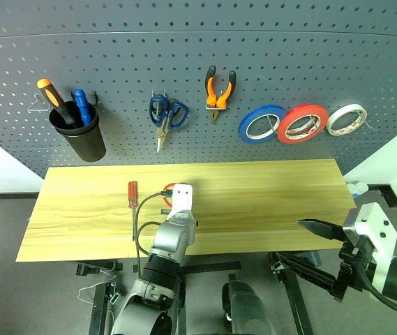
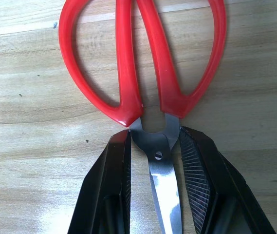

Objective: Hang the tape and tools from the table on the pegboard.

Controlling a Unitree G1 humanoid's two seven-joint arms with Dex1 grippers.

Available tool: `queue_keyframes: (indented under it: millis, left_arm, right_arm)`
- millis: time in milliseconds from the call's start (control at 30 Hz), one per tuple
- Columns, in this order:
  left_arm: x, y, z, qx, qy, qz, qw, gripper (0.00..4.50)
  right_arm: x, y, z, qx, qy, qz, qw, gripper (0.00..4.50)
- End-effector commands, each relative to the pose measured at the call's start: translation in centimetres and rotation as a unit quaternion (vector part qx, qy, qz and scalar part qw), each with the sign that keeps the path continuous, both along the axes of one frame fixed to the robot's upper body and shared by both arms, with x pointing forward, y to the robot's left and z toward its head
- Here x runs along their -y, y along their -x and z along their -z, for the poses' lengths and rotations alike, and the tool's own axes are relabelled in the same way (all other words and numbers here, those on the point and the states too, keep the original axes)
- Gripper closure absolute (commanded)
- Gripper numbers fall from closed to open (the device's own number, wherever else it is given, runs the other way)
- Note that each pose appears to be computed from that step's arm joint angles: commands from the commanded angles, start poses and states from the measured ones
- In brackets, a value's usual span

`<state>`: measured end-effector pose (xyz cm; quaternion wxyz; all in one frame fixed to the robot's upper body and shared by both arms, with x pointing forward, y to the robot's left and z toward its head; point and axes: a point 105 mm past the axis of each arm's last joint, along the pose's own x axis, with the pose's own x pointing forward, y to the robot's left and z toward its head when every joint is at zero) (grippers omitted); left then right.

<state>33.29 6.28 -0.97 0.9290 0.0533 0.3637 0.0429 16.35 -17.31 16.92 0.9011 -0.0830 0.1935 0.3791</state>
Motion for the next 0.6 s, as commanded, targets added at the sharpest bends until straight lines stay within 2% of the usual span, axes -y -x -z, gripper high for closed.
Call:
queue_keyframes:
  millis: [33, 300, 600]
  left_arm:
    - [2.0, 3.2, 2.9, -0.064, 0.043, -0.004, 0.997, 3.41]
    - [1.7, 1.6, 1.3, -0.007, 0.035, 0.025, 0.999, 3.41]
    - [2.4, 1.9, 0.3, 0.019, 0.032, 0.049, 0.998, 3.41]
  right_arm:
    - [-0.1, -0.1, -0.4, 0.015, 0.001, -0.002, 1.000, 0.00]
    - [-0.1, -0.2, -0.3, 0.014, 0.001, -0.002, 1.000, 0.00]
    - [0.0, -0.2, -0.2, 0.012, 0.002, -0.002, 1.000, 0.00]
